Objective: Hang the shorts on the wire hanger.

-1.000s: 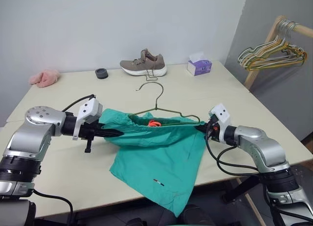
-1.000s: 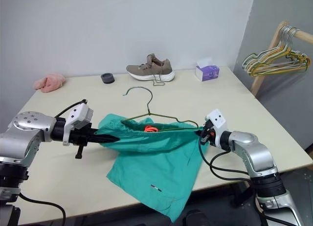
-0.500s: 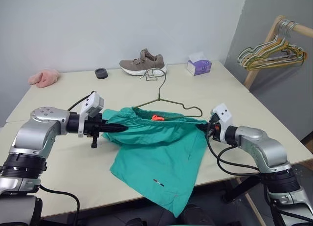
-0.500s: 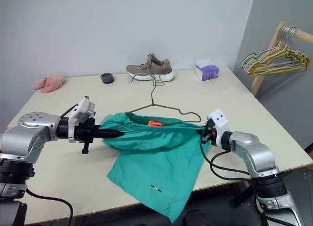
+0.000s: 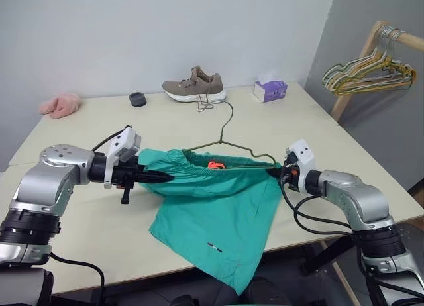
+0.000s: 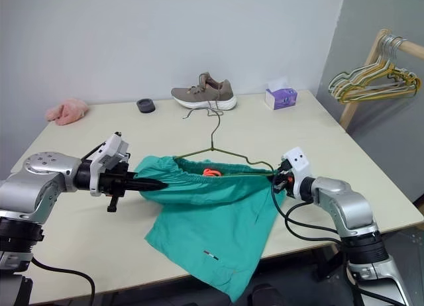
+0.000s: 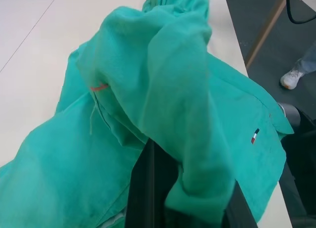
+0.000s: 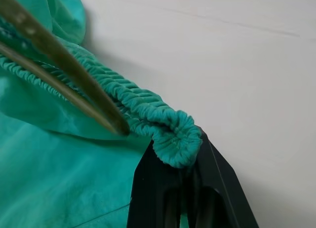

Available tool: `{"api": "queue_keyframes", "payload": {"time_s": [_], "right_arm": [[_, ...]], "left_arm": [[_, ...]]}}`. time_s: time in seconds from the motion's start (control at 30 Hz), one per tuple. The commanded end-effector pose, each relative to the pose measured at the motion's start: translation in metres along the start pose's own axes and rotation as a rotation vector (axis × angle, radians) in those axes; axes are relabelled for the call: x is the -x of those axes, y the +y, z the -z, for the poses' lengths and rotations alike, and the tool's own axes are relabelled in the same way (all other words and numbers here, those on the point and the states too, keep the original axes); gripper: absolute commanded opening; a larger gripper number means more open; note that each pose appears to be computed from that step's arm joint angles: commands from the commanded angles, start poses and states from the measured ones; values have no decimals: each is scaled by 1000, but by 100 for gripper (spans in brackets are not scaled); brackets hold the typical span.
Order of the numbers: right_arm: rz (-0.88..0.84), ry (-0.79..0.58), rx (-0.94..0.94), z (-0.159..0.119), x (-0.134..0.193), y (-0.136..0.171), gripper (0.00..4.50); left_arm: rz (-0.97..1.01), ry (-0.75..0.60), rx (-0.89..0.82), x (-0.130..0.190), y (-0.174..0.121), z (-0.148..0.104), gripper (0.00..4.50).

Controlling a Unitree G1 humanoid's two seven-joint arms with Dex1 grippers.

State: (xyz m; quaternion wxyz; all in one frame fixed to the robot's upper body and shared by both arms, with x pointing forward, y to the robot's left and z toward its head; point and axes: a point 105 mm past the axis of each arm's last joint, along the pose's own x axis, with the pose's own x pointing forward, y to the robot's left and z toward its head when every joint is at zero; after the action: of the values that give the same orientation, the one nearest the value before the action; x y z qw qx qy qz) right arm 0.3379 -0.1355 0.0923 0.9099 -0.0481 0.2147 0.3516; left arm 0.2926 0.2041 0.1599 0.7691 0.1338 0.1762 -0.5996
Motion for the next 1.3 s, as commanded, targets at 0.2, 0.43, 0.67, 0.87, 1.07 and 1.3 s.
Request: {"api": "queue_keyframes", "payload": {"time_s": [0.2,0.43,0.67,0.87,1.07,1.3], "right_arm": [[199,20,-7,4,27,-43,4],[153,17,93,-2,31,-33,4],[105,34,185,1,29,-21,4],[110,40,278,2,30,-20,4],[91,40,392,2,32,-19,4],[-6,53,477,-7,40,-2,4]], "left_arm": [[-149,58,-72,31,17,0,0],[-229,57,-77,37,30,2,0],[-246,-97,4,34,35,-16,0],[-202,-15,26,33,24,2,0],[-209,24,12,37,24,7,0],[-230,158,-80,34,26,25,0]]}}
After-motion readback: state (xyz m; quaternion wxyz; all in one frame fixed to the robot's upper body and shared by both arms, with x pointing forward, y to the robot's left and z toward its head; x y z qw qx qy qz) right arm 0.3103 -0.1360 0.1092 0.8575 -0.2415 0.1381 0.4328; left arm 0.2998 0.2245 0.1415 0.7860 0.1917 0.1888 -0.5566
